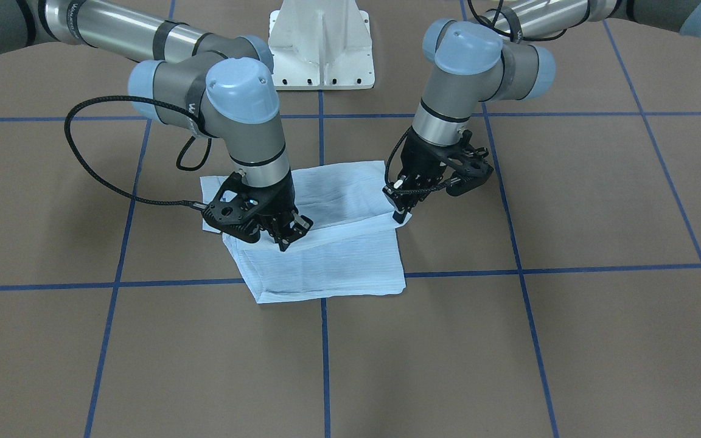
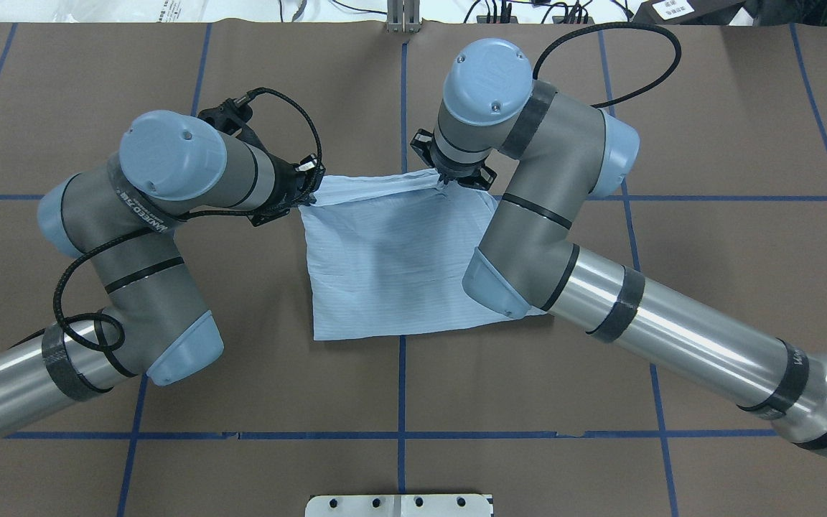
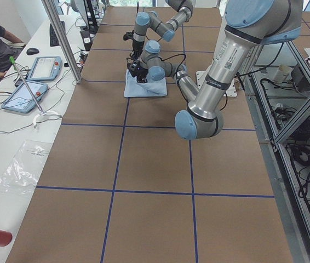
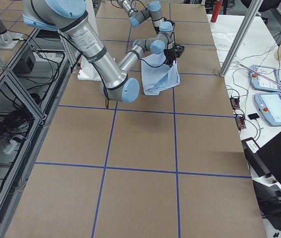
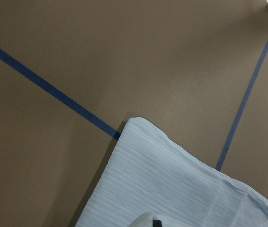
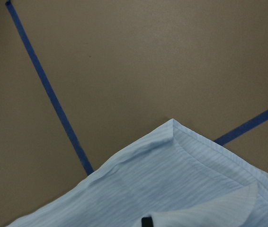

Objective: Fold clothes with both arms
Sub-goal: 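Carry the near edge over the shirt to its far end with both grippers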

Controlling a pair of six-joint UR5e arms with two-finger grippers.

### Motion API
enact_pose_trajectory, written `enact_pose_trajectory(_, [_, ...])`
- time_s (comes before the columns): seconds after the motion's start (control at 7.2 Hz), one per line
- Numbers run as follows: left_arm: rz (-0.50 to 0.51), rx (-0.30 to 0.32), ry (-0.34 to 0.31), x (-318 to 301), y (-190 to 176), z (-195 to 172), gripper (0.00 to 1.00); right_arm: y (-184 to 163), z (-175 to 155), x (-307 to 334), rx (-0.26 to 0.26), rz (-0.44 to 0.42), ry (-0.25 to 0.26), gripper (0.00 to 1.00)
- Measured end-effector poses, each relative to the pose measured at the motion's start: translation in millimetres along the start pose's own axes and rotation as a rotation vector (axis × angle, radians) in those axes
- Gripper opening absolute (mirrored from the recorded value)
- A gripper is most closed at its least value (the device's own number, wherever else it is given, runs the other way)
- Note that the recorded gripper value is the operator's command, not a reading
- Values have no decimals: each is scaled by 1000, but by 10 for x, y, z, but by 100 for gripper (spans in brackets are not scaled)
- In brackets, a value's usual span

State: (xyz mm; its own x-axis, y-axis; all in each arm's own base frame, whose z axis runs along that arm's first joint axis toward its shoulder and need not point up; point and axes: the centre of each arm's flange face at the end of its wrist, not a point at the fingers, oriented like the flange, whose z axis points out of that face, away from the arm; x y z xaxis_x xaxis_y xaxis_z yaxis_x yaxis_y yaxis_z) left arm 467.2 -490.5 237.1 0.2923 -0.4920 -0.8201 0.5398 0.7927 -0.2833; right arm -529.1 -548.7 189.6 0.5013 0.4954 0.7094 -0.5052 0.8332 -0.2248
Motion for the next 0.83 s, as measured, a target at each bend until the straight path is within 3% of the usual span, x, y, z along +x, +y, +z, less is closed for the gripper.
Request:
enact_pose_trajectory(0.69, [2, 5, 7, 53, -136, 540, 0, -97, 404, -94, 2, -4, 21, 0])
enact_pose_trajectory(0.83, [1, 11, 2, 47, -182, 573, 8, -109, 450, -81, 2, -3, 28, 98])
